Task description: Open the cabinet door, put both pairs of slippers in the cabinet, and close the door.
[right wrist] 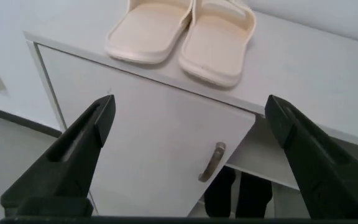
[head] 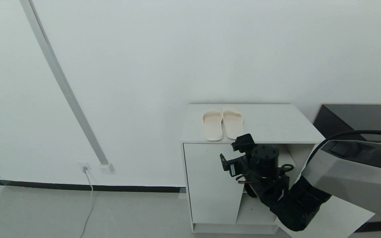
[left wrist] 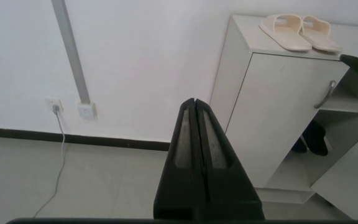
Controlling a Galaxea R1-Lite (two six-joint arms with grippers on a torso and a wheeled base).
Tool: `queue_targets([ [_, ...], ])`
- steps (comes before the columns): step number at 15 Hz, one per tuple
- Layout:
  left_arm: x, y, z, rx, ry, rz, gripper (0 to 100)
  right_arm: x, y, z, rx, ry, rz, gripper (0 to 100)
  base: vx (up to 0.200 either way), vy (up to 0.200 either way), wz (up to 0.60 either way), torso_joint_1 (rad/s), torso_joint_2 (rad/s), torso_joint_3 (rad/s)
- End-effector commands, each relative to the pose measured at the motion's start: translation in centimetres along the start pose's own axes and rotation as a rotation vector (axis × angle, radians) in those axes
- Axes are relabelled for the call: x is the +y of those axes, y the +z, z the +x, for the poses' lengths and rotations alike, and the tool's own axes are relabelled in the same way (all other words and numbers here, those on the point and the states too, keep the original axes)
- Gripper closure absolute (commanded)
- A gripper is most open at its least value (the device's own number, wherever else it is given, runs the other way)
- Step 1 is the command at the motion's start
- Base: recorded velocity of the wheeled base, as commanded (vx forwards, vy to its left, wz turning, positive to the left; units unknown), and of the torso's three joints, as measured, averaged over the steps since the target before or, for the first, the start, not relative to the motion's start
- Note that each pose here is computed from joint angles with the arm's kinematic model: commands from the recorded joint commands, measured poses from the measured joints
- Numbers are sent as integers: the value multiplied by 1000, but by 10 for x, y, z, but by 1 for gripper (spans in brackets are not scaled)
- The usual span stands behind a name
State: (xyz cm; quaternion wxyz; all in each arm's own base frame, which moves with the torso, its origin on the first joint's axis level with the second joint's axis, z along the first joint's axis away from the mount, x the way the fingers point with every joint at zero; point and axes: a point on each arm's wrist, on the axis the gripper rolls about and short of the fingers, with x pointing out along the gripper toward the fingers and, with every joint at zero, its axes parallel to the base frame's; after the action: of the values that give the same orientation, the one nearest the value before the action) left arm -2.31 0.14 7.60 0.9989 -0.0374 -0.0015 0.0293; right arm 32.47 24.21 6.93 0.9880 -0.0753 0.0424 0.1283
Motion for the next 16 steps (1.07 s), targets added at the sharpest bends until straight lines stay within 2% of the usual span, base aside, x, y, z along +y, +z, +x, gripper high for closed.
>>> queue_targets([
  [1,0,0,0,1,1,0,100,3,62,-3,-32,13,101,0,0,0,0,0,0,0],
  [3,0,0,0,1,1,0,100,8,90,-2,18,-8,146,0,0,0,0,0,0,0],
  [5,0,0,0,1,1,0,100,17,102,0,44,-38,223,0,0,0,0,0,0,0],
  [7,0,0,0,1,3,4,100,19,96,0,86,-68,250,0,0,0,0,0,0,0],
  [11,0,0,0,1,1,3,100,22,81,7,113,-85,259,0,0,0,0,0,0,0],
  [16,0,0,0,1,-2,4,100,23,67,16,122,-96,255,0,200,0,0,-3,-1,3],
])
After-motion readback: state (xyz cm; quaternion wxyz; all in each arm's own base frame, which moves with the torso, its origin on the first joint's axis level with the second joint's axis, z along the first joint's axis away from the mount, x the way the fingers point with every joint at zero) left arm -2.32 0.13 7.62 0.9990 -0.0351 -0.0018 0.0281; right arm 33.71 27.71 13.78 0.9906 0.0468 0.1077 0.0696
